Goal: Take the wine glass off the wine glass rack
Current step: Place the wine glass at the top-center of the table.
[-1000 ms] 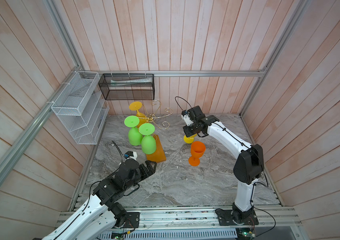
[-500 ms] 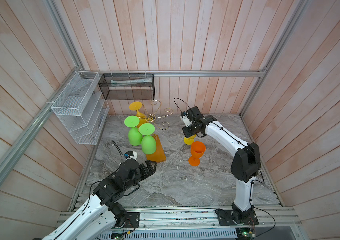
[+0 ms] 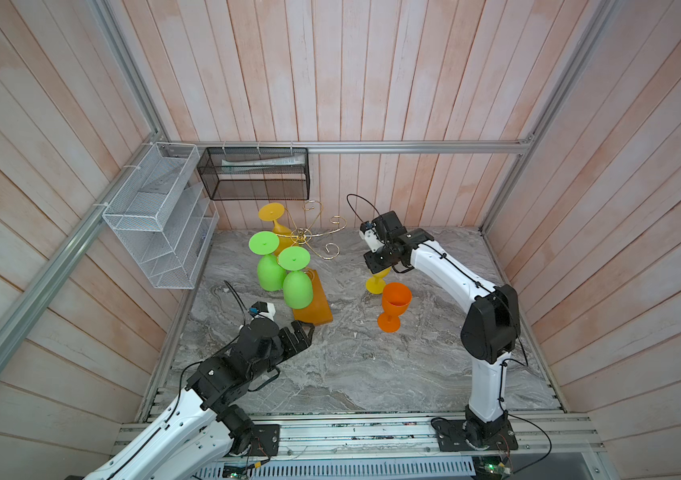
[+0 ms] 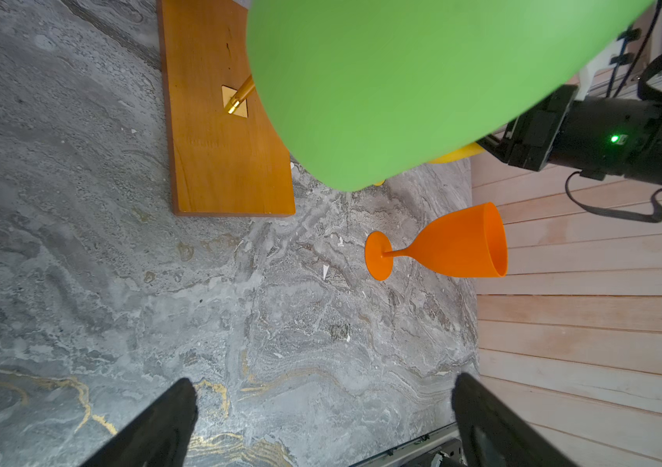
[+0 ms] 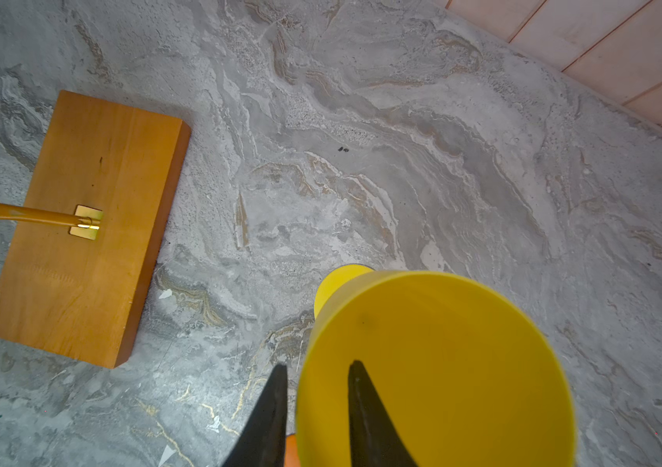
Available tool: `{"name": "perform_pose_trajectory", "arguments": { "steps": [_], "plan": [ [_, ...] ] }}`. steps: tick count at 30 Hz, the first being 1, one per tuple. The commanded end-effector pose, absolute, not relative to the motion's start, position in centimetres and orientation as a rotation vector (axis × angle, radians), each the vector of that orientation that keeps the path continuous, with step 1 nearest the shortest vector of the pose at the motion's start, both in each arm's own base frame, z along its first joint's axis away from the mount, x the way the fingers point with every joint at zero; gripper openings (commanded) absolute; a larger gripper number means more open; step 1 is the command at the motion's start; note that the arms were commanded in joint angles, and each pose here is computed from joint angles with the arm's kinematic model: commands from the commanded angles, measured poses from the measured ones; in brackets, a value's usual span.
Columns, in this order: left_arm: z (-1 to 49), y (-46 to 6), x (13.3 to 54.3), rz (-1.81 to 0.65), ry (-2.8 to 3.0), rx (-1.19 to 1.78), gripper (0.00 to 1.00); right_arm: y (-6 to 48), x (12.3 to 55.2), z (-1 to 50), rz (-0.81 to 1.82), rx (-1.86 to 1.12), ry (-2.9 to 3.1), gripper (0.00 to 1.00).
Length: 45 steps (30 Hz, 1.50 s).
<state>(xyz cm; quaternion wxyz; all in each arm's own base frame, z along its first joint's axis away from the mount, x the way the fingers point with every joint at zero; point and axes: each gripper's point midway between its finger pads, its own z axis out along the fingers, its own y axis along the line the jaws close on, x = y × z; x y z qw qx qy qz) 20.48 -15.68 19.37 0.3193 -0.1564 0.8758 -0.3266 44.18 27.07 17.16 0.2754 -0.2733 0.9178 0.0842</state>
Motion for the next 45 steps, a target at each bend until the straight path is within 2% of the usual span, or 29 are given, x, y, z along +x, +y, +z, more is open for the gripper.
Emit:
{"name": "perform_pose_trajectory", "arguments": {
  "steps": [1,13,19,30,39,45],
  "plan": [
    [21.2,-15.6,20.7,-0.87,2.256,-0.383,1.0,27.3,44.3,19.8,0.263,-0.716,2.408,0.32],
    [20.4,-13.9,19.6,-0.812,2.277,-0.411,1.0,27.0,43.2,26.4,0.361,-0.609,2.2,0.51],
    [21.3,-13.3,19.4,-0.807,2.252,-0.433,1.0,26.5,42.0,30.3,0.453,-0.505,2.036,0.56],
    [30.0,-11.3,21.1,-0.673,2.148,-0.389,1.0,24.9,39.5,34.4,0.537,-0.366,1.89,0.56],
    [37.9,-11.1,23.4,-0.772,2.029,-0.39,0.98,26.0,37.7,33.3,0.533,-0.42,1.89,0.55],
    [41.4,-10.1,26.8,-0.826,1.97,-0.406,0.95,27.1,36.1,34.2,0.543,-0.48,1.836,0.54]
  ]
}}
